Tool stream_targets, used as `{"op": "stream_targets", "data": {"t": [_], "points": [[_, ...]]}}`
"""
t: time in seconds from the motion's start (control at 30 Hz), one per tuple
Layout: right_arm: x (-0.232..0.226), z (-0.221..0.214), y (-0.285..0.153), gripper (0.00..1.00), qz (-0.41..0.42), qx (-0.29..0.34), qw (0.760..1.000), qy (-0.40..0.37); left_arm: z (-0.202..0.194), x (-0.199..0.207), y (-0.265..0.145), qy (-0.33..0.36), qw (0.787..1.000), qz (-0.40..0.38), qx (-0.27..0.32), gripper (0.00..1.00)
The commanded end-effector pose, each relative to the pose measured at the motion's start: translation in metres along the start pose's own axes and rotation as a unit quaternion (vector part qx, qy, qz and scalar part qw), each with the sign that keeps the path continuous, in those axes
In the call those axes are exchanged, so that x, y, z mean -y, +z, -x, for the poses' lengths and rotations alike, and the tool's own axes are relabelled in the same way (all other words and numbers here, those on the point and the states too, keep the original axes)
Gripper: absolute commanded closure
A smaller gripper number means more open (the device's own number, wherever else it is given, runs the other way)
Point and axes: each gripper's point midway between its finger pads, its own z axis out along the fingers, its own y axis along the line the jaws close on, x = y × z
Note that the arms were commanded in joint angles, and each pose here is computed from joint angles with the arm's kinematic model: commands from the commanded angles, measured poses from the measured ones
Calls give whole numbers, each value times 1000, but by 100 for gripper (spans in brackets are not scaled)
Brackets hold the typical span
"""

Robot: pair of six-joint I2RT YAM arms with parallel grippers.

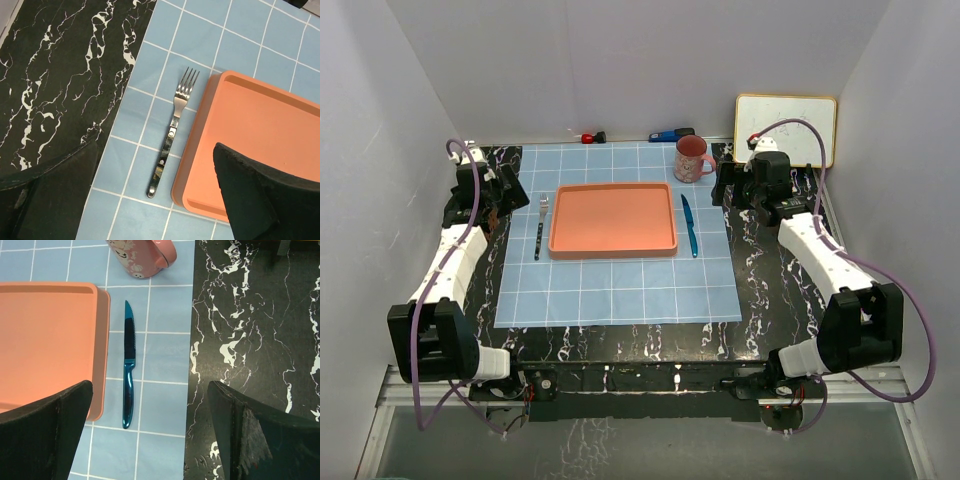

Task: Set the dinner table for one person
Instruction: Reset both arms

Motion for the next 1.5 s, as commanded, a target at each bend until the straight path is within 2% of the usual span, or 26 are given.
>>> {"op": "stream_targets", "data": {"t": [0.0,0.2,0.5,0.63,0.83,1.47], "points": [[-9,24,-2,2,19,27,999,3,-1,4,-1,0,1000,-9,-6,1],[-13,23,-4,2,30,27,999,2,-11,13,5,11,999,-25,-29,1],[-12,22,-2,2,27,24,999,0,-11,15,8,16,999,-21,-27,1],[-12,21,0,2,27,21,999,0,-8,21,10,24,999,-33,-11,1],[-7,17,3,2,13,17,1000,-1,9,28,-8,11,997,-56,53,1],[-5,20,1,2,9,19,1000,-2,12,26,-13,9,998,-47,49,1]]}}
